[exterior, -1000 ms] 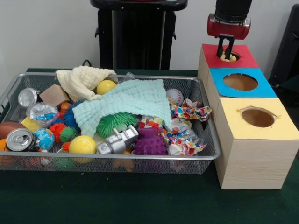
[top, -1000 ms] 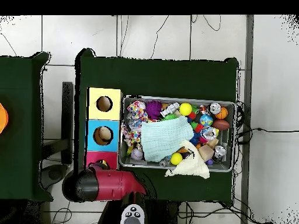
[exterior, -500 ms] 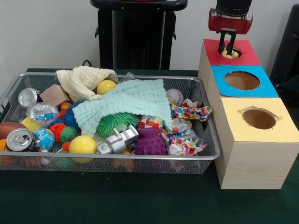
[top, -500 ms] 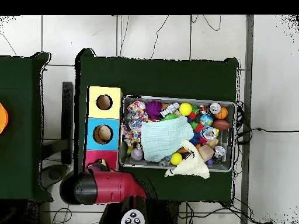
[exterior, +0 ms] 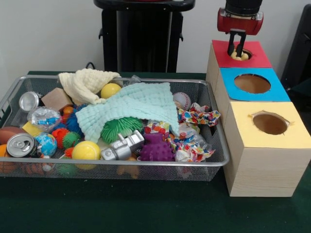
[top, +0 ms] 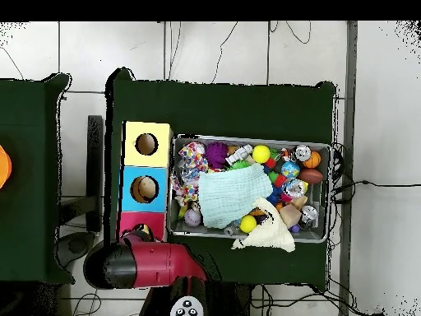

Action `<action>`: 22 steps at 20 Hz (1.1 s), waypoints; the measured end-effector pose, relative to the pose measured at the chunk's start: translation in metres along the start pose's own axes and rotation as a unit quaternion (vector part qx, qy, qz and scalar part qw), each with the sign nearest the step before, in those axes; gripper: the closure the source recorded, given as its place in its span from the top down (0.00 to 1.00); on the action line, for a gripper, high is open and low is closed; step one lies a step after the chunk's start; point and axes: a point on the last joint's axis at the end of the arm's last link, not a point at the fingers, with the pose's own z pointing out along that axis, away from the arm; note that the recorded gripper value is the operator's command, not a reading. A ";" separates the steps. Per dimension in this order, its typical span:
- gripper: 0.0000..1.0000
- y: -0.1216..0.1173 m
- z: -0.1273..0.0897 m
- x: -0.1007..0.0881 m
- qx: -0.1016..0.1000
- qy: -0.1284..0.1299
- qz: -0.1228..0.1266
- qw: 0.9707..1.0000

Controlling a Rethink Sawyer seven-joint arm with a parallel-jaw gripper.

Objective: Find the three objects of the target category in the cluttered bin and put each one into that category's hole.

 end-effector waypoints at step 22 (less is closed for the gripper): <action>0.00 -0.002 0.011 0.003 -0.007 0.006 -0.027 1.000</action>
